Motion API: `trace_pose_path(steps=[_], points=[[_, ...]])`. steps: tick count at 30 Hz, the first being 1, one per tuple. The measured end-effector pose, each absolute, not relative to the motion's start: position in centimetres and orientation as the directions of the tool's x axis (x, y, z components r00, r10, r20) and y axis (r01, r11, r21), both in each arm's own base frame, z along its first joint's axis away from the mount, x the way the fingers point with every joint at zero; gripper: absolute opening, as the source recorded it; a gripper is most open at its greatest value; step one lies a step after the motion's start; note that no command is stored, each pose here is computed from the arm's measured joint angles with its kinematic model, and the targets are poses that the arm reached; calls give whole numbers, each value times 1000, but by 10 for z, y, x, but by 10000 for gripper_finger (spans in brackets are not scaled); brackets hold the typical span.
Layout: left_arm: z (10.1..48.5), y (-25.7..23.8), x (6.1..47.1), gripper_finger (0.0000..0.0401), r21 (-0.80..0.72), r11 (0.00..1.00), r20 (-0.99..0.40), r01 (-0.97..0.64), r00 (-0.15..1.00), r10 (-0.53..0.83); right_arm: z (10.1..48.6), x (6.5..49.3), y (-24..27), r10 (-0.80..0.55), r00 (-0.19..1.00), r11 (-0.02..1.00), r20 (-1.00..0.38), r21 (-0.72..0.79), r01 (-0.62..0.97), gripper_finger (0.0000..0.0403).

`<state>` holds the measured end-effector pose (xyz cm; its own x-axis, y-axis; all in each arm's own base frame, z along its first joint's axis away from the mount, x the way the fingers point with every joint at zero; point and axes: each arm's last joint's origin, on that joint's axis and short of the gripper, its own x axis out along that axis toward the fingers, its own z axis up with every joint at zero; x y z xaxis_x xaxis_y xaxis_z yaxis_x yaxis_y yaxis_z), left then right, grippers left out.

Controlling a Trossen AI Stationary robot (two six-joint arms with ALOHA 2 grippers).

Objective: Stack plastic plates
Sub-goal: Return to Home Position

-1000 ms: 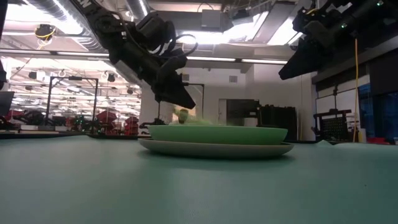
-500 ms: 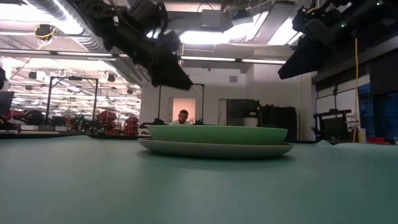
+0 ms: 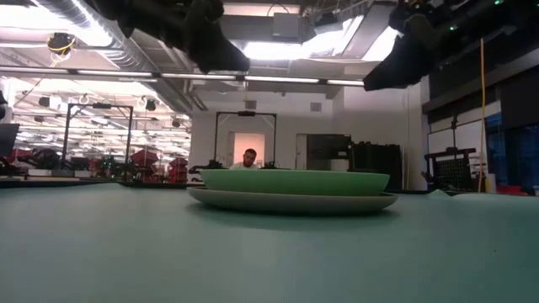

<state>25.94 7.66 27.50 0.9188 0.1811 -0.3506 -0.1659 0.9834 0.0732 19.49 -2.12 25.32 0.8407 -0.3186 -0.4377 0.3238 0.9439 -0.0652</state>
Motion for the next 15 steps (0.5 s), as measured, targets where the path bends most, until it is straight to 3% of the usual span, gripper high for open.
trace_pose_path(steps=[5,11,15], points=[[276,74,260,126,64,994,-336,-94,935,110,255,193,-41,-309,850,944,-427,-33,327,182],[261,74,251,126,89,984,-355,-153,918,175,265,175,-45,-319,857,942,-405,-40,333,181],[255,68,229,126,81,981,-280,-177,941,192,268,158,-40,-317,881,945,-351,-39,325,155]])
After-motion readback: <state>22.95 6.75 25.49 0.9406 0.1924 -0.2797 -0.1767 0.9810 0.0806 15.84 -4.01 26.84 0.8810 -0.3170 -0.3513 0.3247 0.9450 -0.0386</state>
